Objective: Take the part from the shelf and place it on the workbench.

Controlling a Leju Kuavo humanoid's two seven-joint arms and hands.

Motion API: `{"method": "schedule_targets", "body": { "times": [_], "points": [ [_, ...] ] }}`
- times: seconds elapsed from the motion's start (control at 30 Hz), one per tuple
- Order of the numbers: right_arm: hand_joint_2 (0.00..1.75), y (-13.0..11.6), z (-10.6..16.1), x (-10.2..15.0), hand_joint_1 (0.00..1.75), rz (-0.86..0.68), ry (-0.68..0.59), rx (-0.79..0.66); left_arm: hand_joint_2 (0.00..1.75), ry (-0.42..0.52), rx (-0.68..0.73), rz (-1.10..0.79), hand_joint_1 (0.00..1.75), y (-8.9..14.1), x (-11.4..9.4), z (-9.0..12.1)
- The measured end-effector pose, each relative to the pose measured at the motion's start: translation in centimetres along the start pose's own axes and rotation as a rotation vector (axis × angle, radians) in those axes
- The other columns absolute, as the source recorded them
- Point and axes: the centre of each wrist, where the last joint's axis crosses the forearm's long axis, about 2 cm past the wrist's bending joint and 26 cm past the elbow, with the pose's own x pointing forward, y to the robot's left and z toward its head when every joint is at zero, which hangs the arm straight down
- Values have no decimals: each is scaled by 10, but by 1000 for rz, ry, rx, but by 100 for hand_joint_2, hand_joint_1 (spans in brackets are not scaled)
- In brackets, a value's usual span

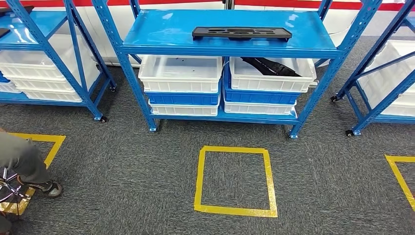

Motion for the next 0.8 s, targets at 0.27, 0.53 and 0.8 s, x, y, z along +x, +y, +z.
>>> {"method": "schedule_targets", "body": {
  "times": [0.27,0.53,0.8],
  "points": [
    [175,0,0,0,0,2,0,-1,0,-30,74,8,0,4,2,0],
    [175,-2,0,-1,0,1,6,-5,0,-39,77,26,0,3,2,0],
    [175,1,0,-1,0,14,6,-1,0,-55,103,36,0,6,2,0]
  ]
}}
